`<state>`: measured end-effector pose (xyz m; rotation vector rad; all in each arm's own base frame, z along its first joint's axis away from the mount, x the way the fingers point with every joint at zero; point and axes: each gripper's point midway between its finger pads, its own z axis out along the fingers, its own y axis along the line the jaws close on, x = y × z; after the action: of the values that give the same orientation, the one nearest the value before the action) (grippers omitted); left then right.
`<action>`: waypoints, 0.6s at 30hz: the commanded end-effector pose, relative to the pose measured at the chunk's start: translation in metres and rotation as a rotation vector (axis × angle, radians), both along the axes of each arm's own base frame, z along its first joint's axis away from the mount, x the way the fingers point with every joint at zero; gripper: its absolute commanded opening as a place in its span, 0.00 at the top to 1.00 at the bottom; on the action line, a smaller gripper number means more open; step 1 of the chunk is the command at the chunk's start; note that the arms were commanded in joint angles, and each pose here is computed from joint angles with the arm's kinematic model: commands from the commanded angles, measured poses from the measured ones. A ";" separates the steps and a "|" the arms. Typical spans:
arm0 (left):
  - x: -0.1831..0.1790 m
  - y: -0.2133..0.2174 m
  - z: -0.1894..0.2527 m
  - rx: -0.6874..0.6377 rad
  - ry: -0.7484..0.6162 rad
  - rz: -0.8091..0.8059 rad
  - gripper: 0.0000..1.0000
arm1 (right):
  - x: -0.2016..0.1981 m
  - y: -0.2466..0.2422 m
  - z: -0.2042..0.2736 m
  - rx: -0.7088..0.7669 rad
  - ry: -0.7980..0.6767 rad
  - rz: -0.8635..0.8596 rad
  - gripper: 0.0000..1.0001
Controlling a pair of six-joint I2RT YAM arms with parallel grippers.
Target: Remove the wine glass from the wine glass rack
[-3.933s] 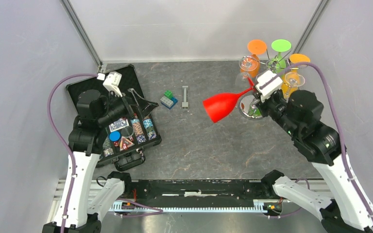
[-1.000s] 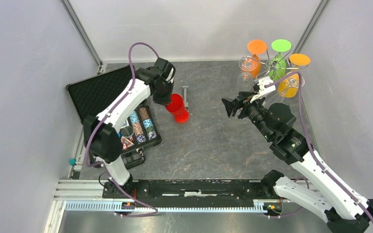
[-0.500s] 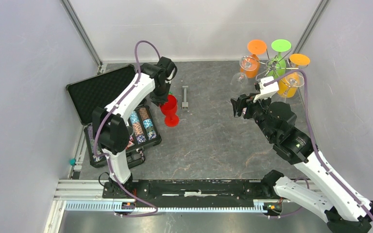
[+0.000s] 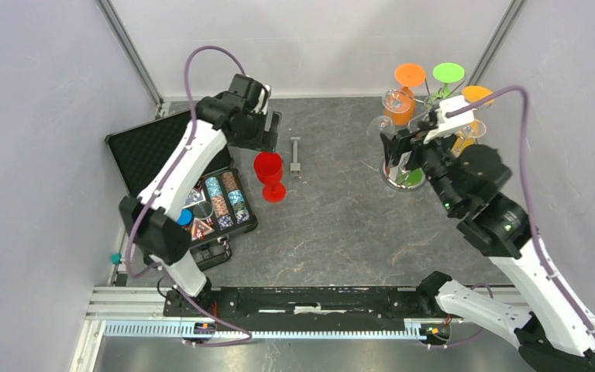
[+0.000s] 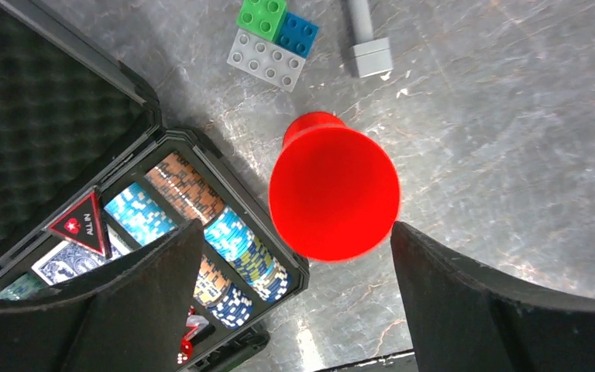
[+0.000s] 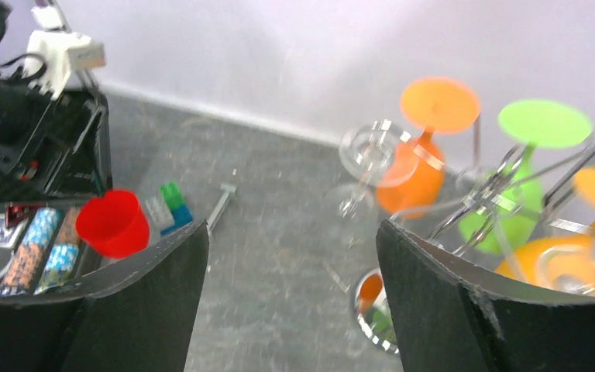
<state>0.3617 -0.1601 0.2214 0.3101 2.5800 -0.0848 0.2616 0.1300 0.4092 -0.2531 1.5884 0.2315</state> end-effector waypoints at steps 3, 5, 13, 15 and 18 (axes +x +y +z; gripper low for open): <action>-0.016 -0.007 0.077 -0.209 -0.283 -0.068 0.00 | -0.003 -0.016 0.059 -0.156 -0.133 -0.019 0.07; -0.027 -0.014 0.090 -0.292 -0.332 -0.103 0.00 | 0.003 -0.016 0.057 -0.226 -0.125 -0.021 0.06; -0.069 -0.032 0.127 -0.536 -0.413 -0.167 0.00 | 0.047 -0.003 0.031 -0.462 0.052 -0.086 0.09; -0.075 -0.033 0.130 -0.564 -0.422 -0.173 0.00 | 0.056 0.007 0.034 -0.469 0.083 -0.068 0.14; -0.074 -0.028 0.127 -0.560 -0.439 -0.147 0.00 | 0.073 0.012 0.027 -0.524 0.129 -0.110 0.15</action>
<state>0.2878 -0.1807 0.3340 0.3037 2.0691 -0.6139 0.3317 0.1517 0.4335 -0.5432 1.7152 -0.1638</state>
